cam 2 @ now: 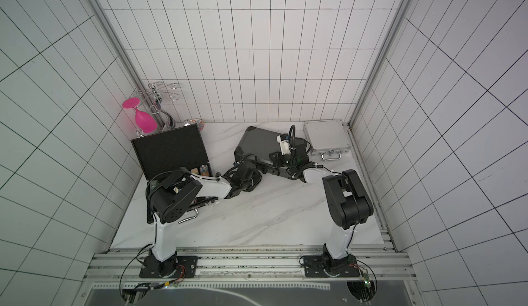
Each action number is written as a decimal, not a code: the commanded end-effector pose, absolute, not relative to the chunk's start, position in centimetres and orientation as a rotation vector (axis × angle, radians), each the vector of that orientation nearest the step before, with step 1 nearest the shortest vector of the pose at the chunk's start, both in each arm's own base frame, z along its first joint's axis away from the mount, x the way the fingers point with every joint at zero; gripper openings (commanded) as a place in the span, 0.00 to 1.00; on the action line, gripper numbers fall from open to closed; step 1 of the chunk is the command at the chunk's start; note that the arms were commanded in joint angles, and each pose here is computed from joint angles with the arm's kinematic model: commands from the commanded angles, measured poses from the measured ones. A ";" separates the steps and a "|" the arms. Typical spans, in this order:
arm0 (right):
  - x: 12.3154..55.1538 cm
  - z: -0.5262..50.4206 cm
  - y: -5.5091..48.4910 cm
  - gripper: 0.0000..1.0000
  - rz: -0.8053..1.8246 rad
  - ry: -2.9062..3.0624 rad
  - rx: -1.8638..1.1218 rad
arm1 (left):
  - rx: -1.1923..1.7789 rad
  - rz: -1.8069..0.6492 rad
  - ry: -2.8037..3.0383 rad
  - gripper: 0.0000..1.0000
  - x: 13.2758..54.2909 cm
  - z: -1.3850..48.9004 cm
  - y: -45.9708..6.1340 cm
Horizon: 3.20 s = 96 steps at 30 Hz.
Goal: Close the poker set cases
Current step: Fasten the fastener on the poker set case, then move the poker set case to the center of the board.
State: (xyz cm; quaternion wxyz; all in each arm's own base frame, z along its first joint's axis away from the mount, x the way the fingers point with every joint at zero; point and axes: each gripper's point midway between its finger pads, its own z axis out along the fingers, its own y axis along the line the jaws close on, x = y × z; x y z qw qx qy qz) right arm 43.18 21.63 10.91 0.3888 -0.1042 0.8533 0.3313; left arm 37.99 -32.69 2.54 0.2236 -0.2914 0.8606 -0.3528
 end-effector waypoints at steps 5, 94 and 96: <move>36.3 3.0 16.8 0.06 0.685 2.665 -0.067 | -0.479 -1.026 2.395 0.10 37.8 8.7 -28.6; 33.0 11.9 44.1 0.61 0.851 2.349 -0.778 | -1.344 0.157 2.668 0.22 24.7 0.8 14.6; 33.1 12.2 44.0 0.61 0.851 2.341 -0.775 | -1.333 0.135 2.667 0.14 24.9 1.1 14.5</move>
